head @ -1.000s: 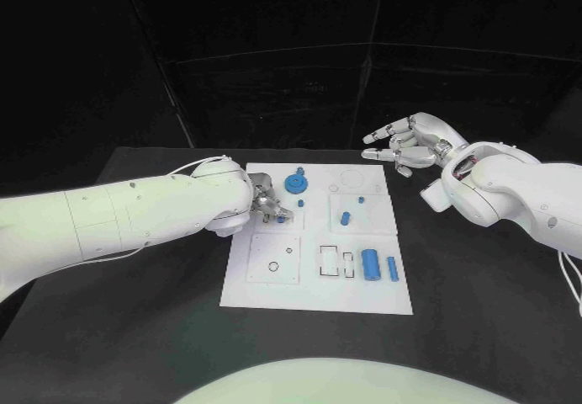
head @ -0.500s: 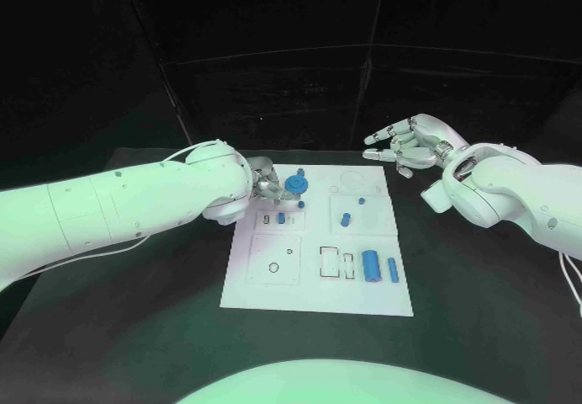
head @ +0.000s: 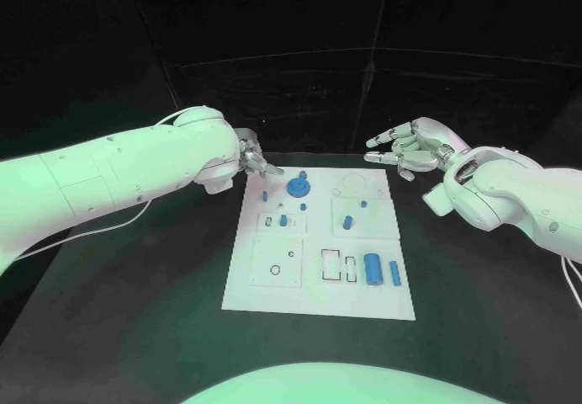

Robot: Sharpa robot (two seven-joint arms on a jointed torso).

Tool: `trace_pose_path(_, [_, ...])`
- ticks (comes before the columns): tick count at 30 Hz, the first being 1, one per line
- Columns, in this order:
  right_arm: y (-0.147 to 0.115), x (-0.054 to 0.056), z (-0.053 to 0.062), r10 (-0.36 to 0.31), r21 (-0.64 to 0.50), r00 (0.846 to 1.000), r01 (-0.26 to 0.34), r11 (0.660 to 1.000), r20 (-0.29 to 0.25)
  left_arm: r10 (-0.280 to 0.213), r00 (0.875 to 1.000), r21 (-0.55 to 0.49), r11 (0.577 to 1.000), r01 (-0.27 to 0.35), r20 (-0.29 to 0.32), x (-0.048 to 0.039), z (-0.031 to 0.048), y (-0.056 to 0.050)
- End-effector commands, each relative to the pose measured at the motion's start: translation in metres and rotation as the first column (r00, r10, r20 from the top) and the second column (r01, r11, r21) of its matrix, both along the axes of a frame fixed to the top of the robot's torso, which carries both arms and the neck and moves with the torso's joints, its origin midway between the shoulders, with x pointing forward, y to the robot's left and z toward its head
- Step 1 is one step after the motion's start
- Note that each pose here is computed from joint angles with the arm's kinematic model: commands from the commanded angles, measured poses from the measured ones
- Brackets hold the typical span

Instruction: Assemble the parts on the task board

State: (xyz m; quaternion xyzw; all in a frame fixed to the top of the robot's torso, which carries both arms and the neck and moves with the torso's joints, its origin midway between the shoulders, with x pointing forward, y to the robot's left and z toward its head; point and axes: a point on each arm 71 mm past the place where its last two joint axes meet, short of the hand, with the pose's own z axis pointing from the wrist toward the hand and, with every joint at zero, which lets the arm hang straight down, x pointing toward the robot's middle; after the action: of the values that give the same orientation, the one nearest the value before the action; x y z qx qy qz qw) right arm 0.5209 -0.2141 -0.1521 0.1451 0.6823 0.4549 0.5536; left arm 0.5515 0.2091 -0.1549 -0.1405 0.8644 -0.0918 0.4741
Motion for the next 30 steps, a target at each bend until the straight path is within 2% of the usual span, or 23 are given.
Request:
trace_pose_path(1, [0.002,0.0,0.001,0.007,0.005,1.0,-0.007,1.0,0.002,-0.027,0.998,0.022,0.999,0.029,-0.063,0.0073,-0.0022,0.002])
trace_pose_path(4, [0.002,0.0,0.001,0.008,0.005,1.0,-0.008,1.0,0.001,-0.026,0.996,0.041,0.999,0.03,-0.086,0.0122,-0.0058,0.004])
trace_pose_path(7, [0.003,0.0,0.001,0.01,0.005,1.0,-0.01,1.0,0.0,-0.023,0.993,0.07,0.997,0.032,-0.117,0.0155,-0.0126,0.005])
trace_pose_path(10, [0.003,0.0,0.001,0.011,0.005,1.0,-0.011,1.0,0.0,-0.02,0.99,0.102,0.994,0.034,-0.143,0.0176,-0.0199,0.007])
trace_pose_path(16, [0.005,0.0,0.001,0.016,0.006,1.0,-0.016,1.0,-0.001,-0.016,0.986,0.13,0.991,0.039,-0.169,0.0209,-0.0292,0.009])
trace_pose_path(23, [0.007,0.001,0.001,0.018,0.006,1.0,-0.018,1.0,0.001,-0.026,0.986,0.124,0.991,0.047,-0.164,0.0229,-0.0348,0.005])
trace_pose_path(30, [0.008,0.001,0.001,0.019,0.007,1.0,-0.019,1.0,0.001,-0.04,0.987,0.114,0.992,0.058,-0.155,0.0225,-0.0364,0.0])
